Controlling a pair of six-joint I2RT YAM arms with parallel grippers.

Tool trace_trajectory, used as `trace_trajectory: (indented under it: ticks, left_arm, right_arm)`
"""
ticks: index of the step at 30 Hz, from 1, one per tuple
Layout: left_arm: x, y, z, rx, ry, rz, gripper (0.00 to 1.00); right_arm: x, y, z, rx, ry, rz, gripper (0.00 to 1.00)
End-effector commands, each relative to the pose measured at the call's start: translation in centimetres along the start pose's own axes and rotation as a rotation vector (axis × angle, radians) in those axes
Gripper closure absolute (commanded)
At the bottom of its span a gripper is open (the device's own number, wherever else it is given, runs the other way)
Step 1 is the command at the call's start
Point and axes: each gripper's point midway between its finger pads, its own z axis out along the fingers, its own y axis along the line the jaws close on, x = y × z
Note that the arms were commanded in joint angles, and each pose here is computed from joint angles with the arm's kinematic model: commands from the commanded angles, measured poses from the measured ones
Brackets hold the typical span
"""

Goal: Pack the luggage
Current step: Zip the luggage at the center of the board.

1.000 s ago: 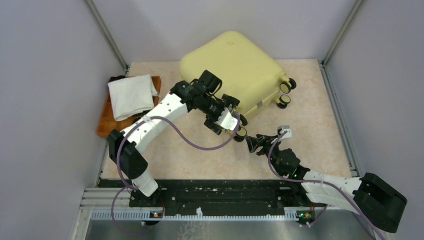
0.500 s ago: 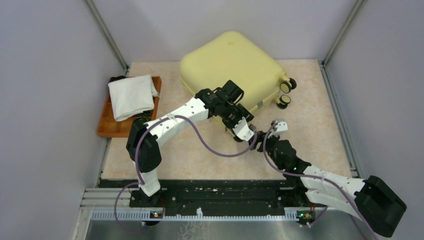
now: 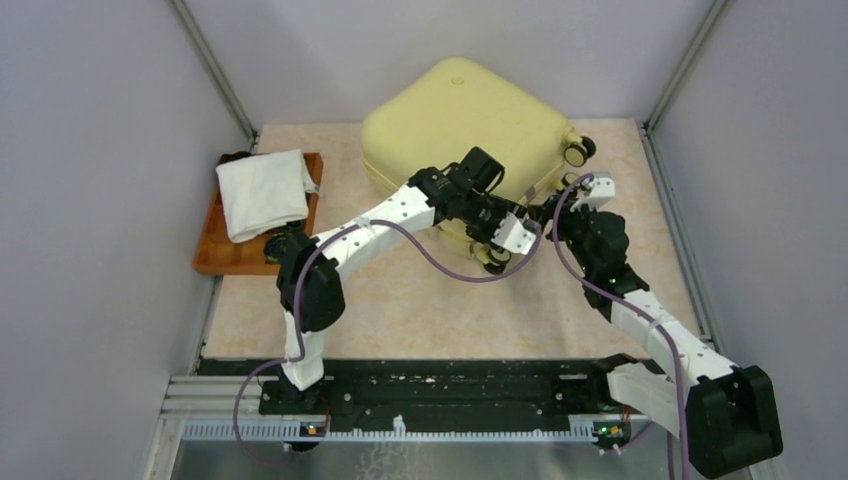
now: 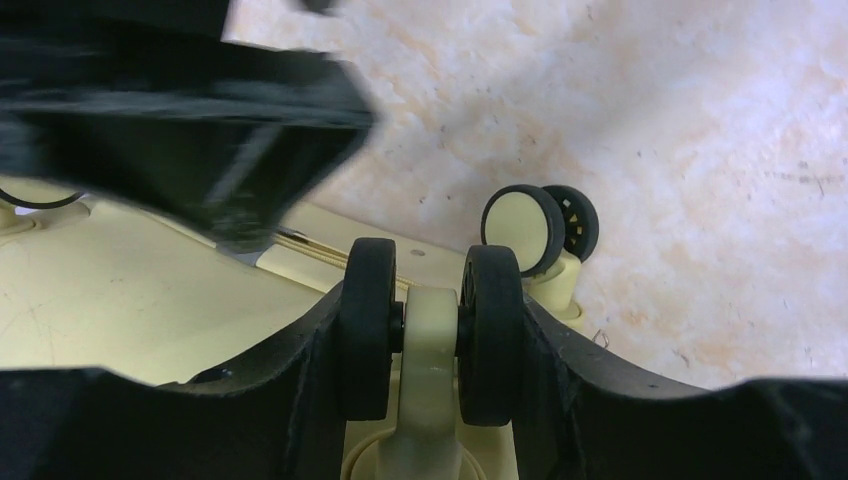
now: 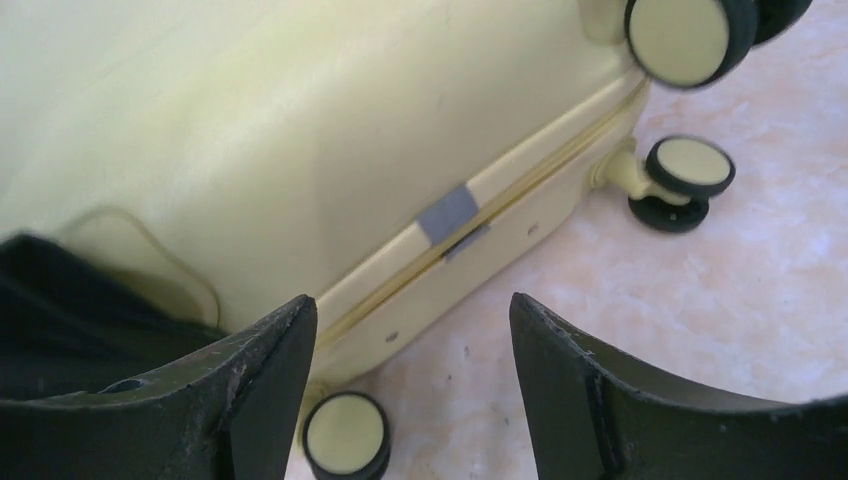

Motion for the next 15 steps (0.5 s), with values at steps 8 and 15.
trace_trajectory:
  ticks: [8, 15]
  left_arm:
    - [4.3, 15.3, -7.6, -0.522, -0.033, -0.318, 1.00]
    - [3.7, 16.1, -6.4, -0.519, -0.129, -0.409, 1.00]
  right_arm:
    - [6.2, 2.1, -3.5, -0.237, 0.014, 0.084, 0.01]
    - [6.8, 5.6, -2.7, -0.411, 0.039, 0.018, 0.16]
